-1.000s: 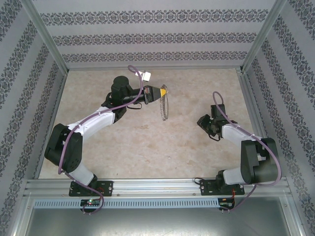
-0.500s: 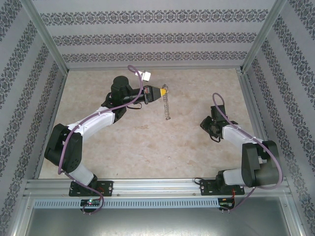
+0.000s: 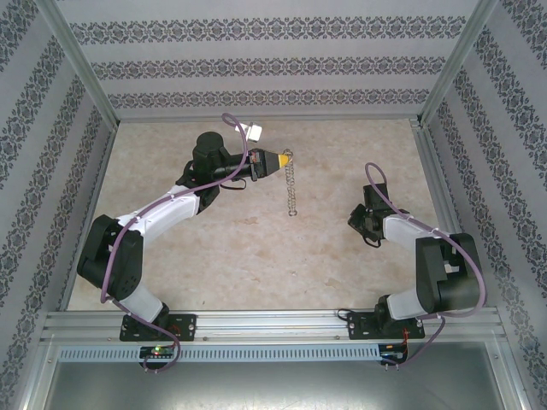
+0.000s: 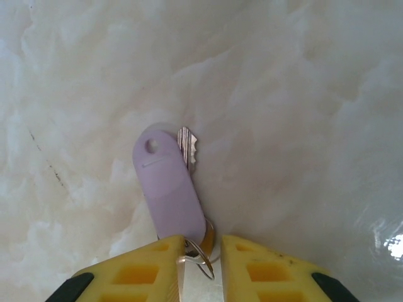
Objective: Put the keys on the keyring
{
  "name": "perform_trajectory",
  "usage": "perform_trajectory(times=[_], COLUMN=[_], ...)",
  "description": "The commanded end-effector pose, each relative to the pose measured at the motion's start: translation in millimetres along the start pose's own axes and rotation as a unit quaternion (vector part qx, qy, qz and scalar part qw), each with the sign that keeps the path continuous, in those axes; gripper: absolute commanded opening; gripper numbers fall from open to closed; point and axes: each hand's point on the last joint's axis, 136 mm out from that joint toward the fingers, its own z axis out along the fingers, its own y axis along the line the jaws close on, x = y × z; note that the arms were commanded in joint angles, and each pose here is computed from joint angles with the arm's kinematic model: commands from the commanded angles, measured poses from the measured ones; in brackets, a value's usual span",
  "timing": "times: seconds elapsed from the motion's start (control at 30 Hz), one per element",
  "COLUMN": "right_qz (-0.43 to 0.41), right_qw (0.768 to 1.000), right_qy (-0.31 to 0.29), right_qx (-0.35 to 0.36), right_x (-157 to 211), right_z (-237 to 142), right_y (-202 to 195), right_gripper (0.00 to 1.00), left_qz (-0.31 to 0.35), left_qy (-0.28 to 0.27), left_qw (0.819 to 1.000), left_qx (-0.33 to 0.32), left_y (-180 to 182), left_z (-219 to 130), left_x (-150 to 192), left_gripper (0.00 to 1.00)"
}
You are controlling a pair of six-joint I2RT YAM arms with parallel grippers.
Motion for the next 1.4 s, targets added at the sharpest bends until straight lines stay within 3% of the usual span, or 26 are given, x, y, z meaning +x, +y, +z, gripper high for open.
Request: perform_trajectory(times=[0.0,0.53,0.63,0.7,0.87,1.0,1.1,1.37], right_qz=[-0.012,-0.017,-0.028,-0.046,-0.107,-0.153,-0.168,-0.199], right_qw=[1.000,1.000,0.999,0.993,0.946,0.881,0.846,0.793], right_qy=[-0.003,0.003,0.000,-0.012,-0.042,-0.067,-0.080,-0.110], right_qx=[0.004,-0.014,-0.047,-0.110,-0.302,-0.442,-0.500,-0.565], right_x=[-2.0,2.4,-0.1,-5.2,-18.2,-27.4,-34.3,-50.4], right_z=[2.5,-1.7,-10.9,-23.5,-78.9,-131.8,-158.3,-206.4], right_y=[-1.0,2.1,15.3,39.4,114.4,164.8,186.2,217.8], right_gripper=[0.22,0.00,0.00,0.00,0.00,0.00,0.00,0.00], left_qz=[0.048,0.046,0.048,0.052,0.068,0.079,0.086,0.096], left_qy=[-0.022,-0.023,-0.020,-0.017,-0.005,0.005,0.011,0.023], left_qw=[0.998,0.998,0.998,0.998,0.997,0.996,0.996,0.994], left_qx=[0.035,0.035,0.034,0.035,0.031,0.033,0.036,0.043], left_y=[-28.1,-29.0,-29.3,-30.8,-33.1,-35.9,-38.7,-43.0], left_z=[-0.8,-1.0,-1.6,-2.2,-3.4,-3.8,-4.6,-3.6], left_x=[-20.0,-20.1,-19.2,-18.5,-16.4,-15.2,-14.2,-14.4], left_gripper=[0.00,0.00,0.00,0.00,0.00,0.00,0.00,0.00])
